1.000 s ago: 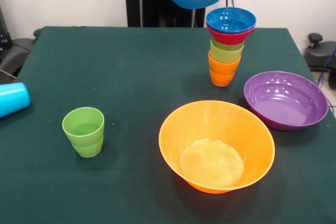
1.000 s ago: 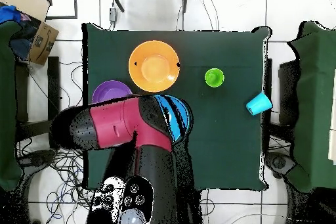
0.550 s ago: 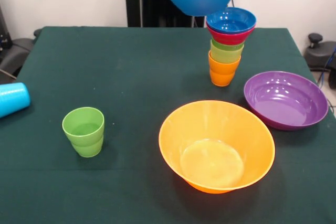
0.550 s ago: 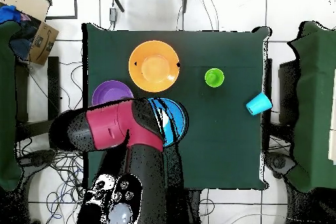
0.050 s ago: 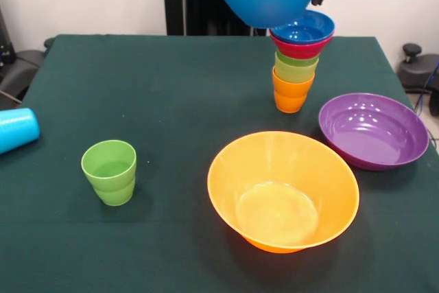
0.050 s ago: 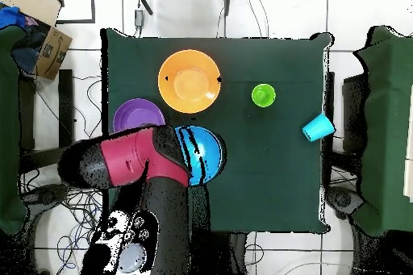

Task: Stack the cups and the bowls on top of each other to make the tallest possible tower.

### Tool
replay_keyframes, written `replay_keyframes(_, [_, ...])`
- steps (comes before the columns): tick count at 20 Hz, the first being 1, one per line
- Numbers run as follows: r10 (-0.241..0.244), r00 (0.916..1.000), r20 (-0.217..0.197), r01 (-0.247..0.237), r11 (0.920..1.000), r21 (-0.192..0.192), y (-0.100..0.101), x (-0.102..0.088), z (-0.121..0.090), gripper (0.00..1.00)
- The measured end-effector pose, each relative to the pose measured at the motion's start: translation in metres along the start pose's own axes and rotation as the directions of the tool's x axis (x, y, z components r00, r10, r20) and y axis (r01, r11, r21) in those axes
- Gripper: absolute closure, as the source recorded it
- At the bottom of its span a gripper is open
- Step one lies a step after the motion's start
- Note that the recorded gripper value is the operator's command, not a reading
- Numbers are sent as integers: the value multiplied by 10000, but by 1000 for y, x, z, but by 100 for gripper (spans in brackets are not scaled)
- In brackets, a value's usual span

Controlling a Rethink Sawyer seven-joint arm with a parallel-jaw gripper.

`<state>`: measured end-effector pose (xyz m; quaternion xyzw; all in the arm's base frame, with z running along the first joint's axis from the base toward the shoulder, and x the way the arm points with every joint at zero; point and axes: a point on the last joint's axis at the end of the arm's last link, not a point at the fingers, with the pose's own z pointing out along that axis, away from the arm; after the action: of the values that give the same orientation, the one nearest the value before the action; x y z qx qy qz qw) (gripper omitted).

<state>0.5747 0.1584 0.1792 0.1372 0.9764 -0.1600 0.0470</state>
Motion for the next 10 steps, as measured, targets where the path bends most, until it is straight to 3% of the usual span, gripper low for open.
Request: replay_keyframes(10, [132,9999,-90,-130,9997,227,7,13,7,100])
